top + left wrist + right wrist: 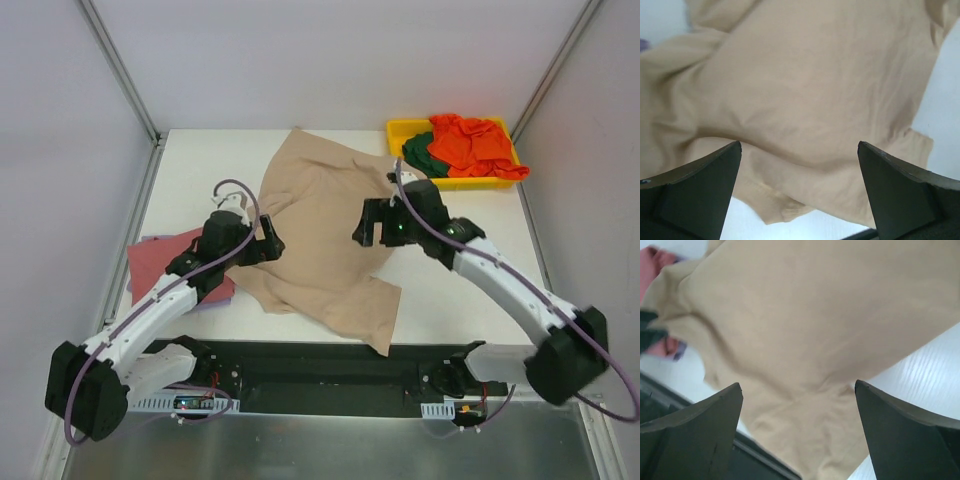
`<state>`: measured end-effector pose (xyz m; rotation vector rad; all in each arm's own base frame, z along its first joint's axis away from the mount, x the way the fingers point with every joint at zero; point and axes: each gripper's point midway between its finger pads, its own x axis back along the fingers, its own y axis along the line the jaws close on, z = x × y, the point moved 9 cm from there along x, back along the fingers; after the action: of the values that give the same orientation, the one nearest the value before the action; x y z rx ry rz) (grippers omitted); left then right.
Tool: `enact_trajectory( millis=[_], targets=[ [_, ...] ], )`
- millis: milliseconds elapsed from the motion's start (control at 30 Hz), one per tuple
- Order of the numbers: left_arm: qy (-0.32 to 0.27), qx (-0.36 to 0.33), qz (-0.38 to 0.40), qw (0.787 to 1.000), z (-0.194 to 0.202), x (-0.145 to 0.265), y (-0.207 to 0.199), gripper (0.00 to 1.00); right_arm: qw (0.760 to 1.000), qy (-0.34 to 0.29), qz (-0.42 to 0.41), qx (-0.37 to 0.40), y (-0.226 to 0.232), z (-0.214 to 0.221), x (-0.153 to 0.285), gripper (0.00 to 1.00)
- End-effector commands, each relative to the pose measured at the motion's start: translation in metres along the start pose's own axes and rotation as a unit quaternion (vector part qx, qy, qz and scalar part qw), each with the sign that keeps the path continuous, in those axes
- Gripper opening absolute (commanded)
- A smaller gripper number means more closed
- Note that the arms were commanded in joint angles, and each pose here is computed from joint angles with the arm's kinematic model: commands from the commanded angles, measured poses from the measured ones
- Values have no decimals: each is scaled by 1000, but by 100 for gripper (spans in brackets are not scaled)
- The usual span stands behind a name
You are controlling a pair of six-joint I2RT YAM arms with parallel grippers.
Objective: Fold and stack the t-shirts
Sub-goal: Flatten out the tshirt
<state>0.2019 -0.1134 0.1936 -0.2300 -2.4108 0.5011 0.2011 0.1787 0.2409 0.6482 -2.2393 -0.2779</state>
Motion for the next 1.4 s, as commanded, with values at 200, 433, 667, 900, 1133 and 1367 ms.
enact_trajectory(
  millis=[200, 433, 667, 900, 1133, 1367],
  targets=[
    [101, 3, 45, 994, 33, -47, -27, 99, 991, 114, 63, -29, -45, -61, -159, 96],
    [80, 20, -70, 994, 33, -74, -4, 99, 982, 146, 101, -63, -68, -17, -180, 96],
    [108, 4, -119, 987, 17, -129, -10, 99, 973, 164, 90, -137, -63, 81, -134, 96],
    [148, -50, -95, 983, -19, -209, -45, 99, 983, 137, 72, -99, 8, 141, -84, 96],
    [108, -88, -12, 990, -85, -276, -99, 99, 994, 75, 64, -43, 34, 89, -76, 96],
    [50, -111, 43, 992, -137, -192, -123, 99, 985, -1, 152, -86, -19, 51, -33, 96]
  ],
)
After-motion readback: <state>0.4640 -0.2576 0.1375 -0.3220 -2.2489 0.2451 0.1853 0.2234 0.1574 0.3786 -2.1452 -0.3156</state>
